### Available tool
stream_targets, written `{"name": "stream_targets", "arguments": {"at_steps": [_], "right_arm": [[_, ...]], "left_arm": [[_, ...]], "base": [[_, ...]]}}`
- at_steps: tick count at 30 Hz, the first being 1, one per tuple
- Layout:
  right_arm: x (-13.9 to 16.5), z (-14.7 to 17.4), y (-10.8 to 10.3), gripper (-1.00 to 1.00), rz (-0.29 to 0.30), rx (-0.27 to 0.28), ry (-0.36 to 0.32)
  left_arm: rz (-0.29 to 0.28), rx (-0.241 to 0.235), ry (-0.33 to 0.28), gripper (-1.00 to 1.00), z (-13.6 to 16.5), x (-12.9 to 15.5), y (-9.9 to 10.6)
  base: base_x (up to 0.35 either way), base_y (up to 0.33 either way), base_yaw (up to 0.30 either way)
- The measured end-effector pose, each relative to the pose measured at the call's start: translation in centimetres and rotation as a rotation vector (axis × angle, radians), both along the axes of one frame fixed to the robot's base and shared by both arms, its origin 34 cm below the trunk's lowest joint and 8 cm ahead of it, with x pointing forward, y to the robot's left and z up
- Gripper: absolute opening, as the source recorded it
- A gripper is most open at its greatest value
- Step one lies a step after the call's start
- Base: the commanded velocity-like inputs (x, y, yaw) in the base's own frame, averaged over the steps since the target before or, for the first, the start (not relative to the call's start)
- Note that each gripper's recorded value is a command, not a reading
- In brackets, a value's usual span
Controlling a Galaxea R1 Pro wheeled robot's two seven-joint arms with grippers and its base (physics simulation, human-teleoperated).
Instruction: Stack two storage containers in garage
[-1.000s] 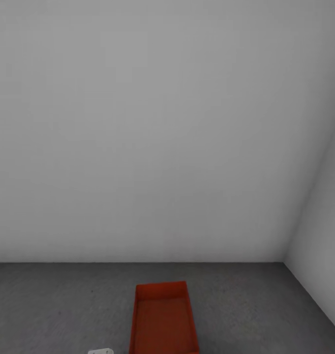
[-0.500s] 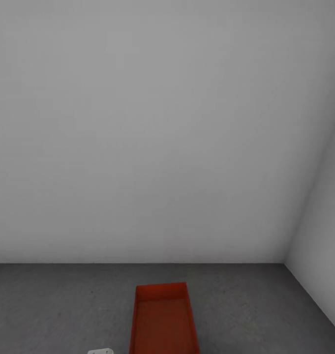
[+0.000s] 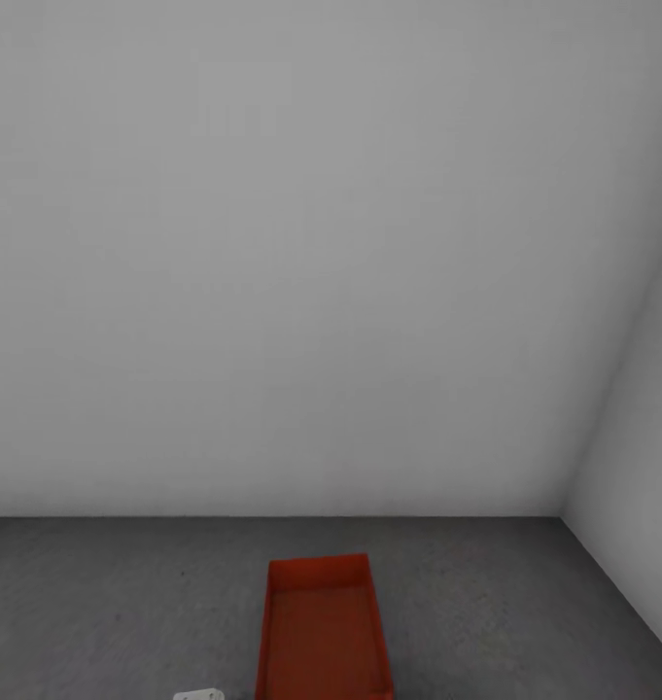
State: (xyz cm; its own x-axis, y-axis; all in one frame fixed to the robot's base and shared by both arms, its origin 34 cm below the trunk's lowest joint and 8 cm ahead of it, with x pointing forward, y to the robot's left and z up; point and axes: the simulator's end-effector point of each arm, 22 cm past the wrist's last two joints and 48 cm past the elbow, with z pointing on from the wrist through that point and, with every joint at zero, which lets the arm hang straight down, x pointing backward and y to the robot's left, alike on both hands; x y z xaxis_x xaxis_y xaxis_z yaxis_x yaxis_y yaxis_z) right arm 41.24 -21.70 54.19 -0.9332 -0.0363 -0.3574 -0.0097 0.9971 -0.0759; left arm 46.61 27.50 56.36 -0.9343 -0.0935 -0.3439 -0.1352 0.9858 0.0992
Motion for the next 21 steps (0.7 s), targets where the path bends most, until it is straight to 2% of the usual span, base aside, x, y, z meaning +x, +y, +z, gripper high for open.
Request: {"name": "stream_targets", "arguments": {"at_steps": [21], "right_arm": [[-1.1,-0.9,-0.1,1.0,0.0,-0.001,0.033]], "left_arm": [[0.001,0.0,0.033,1.0,-1.1,-1.1,0.0]], "base": [[0.0,0.0,0.0]]}}
